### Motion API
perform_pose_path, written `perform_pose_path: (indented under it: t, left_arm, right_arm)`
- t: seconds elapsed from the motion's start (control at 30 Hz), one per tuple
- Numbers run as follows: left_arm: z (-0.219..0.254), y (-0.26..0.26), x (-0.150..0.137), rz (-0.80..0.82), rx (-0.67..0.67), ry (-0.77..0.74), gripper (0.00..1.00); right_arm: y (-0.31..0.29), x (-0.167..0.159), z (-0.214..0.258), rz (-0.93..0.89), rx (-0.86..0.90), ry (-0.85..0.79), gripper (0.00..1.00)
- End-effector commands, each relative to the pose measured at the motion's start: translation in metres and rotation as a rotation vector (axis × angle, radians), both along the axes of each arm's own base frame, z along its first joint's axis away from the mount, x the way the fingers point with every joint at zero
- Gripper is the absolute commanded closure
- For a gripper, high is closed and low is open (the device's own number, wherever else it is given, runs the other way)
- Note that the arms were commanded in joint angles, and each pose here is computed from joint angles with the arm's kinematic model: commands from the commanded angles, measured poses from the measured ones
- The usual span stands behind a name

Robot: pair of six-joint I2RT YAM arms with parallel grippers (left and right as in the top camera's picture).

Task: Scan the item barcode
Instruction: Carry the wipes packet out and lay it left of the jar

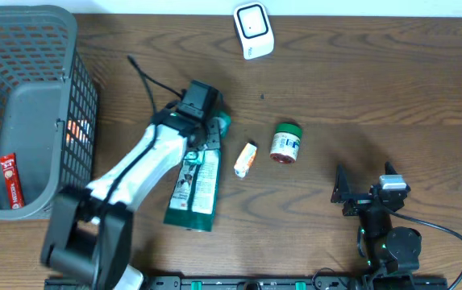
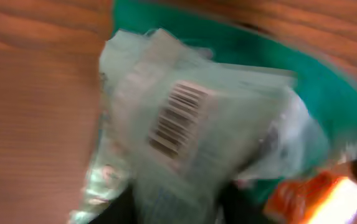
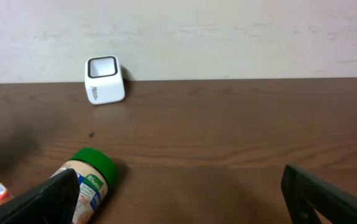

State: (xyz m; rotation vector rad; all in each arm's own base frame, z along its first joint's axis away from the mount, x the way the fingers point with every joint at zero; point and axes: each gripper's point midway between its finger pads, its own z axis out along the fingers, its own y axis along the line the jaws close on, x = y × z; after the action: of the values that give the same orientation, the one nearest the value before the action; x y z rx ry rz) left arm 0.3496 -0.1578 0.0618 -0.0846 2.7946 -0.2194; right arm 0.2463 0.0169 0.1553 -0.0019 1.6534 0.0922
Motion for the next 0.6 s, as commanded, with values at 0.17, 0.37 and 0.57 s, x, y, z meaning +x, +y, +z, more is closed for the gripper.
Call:
perform_pose_path:
  t: [0.17, 0.37, 0.57]
  left_arm:
    - [0.038, -0.007, 0.024, -0.055, -0.022, -0.105, 0.17]
    - [0.136, 0.016, 0.033, -0.071, -0.016, -0.209, 0.16]
    - [0.238, 0.098, 0.033, 0.051, 0.102, -0.285, 0.16]
  right_arm:
    - [0.001, 0.000, -0.001, 0.002, 0.012, 0.004, 0.01]
    - [0.001, 0.000, -0.001, 0.002, 0.012, 0.004, 0.01]
    - [0.001, 0.000, -0.001, 0.002, 0.012, 0.004, 0.01]
